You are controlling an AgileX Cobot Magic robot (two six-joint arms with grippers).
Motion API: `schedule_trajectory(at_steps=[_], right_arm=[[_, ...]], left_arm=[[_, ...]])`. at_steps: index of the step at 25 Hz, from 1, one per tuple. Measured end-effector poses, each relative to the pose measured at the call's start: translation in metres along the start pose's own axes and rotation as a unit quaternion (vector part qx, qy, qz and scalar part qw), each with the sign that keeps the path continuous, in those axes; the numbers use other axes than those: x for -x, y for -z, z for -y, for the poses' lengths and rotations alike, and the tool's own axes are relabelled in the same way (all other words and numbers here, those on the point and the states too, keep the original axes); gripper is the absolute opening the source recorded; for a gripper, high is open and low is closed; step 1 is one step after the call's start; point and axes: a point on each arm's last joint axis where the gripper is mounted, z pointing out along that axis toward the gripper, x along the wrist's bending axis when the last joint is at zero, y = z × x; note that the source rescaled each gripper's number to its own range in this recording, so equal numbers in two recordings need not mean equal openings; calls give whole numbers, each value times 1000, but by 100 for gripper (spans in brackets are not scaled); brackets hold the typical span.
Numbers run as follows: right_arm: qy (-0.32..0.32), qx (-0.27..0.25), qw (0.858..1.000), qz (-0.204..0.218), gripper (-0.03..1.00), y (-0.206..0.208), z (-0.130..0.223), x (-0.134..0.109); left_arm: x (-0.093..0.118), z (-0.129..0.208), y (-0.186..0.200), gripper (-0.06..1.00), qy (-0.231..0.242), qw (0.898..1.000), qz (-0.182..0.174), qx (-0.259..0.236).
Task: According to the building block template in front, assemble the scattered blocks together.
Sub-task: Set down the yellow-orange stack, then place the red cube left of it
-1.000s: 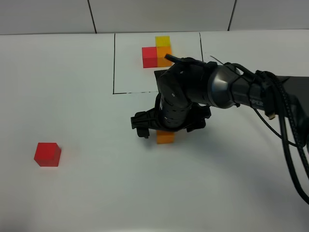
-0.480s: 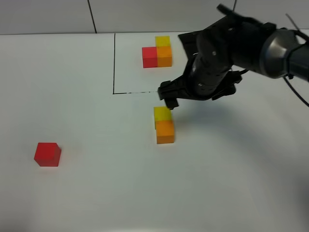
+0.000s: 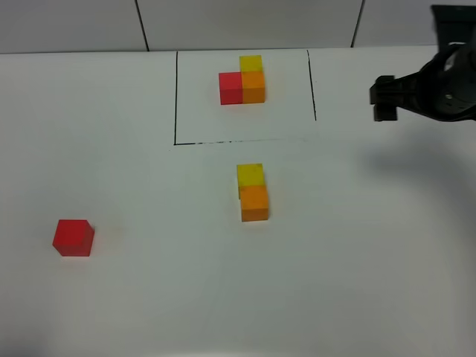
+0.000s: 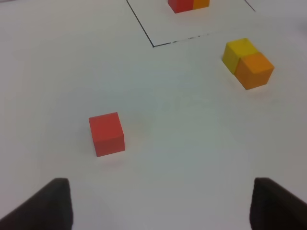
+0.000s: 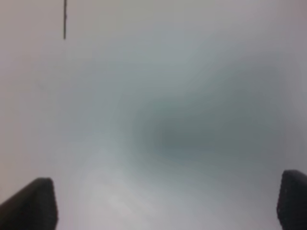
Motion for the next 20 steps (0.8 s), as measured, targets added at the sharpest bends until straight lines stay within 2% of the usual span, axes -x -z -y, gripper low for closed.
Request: schedule_trajectory(at_steps=[7, 20], right_arm=[[2, 75, 997, 6, 94, 84, 23, 21], [-18, 172, 985, -17, 94, 166, 153, 48]], left_arm=[[0, 0, 0, 70, 0, 1000, 0, 0], [0, 0, 0, 70, 0, 1000, 0, 0]])
